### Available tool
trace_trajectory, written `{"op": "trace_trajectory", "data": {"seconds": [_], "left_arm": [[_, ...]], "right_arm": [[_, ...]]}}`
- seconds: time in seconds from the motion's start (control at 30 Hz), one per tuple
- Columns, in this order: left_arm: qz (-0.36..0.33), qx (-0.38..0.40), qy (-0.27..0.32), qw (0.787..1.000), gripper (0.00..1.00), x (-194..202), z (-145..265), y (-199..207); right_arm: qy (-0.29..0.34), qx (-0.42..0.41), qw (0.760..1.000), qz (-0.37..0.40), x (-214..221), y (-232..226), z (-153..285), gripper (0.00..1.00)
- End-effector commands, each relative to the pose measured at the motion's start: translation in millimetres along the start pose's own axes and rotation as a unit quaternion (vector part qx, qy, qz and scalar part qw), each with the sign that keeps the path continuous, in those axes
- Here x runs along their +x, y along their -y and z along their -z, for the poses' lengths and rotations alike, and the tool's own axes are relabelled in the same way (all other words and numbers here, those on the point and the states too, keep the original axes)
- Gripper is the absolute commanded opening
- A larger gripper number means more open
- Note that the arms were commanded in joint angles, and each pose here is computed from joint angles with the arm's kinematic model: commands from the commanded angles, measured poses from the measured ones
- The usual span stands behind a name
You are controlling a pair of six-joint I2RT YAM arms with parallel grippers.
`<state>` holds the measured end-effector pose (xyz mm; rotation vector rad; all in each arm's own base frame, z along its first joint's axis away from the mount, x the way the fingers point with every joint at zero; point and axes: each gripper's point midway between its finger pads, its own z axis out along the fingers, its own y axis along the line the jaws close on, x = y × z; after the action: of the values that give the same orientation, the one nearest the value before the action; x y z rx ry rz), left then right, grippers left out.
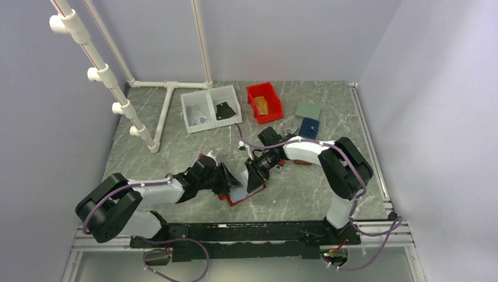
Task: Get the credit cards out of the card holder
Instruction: Remove the credit card from the card holder.
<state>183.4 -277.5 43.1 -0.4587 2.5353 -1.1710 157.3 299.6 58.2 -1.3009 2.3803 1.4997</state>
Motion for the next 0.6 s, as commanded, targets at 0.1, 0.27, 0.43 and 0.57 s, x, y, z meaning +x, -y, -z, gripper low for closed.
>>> {"op": "trace_trajectory", "data": {"seconds": [0.1, 0.27, 0.43, 0.57], "left_arm": [[0.013, -0.032, 0.009, 0.999, 0.39, -3.5, -4.2, -22.1], [0.025, -0.041, 0.004, 0.999, 0.36, -1.4, -6.3, -34.5], [0.010, 0.006, 0.011, 1.000, 0.44, -2.9, 0.0, -18.3], [-0.002, 0.034, 0.023, 0.999, 0.54, -6.5, 11.8, -4.1]], "right_arm": [[0.013, -0.012, 1.000, 0.022, -14.5, -5.8, 5.5, 0.32], [0.017, -0.014, 1.000, 0.021, -16.0, -7.0, 6.8, 0.32], [0.018, -0.035, 0.999, 0.024, -17.1, -15.5, 5.6, 0.32], [0.009, -0.039, 0.999, 0.022, -15.9, -16.7, 0.1, 0.29]]}}
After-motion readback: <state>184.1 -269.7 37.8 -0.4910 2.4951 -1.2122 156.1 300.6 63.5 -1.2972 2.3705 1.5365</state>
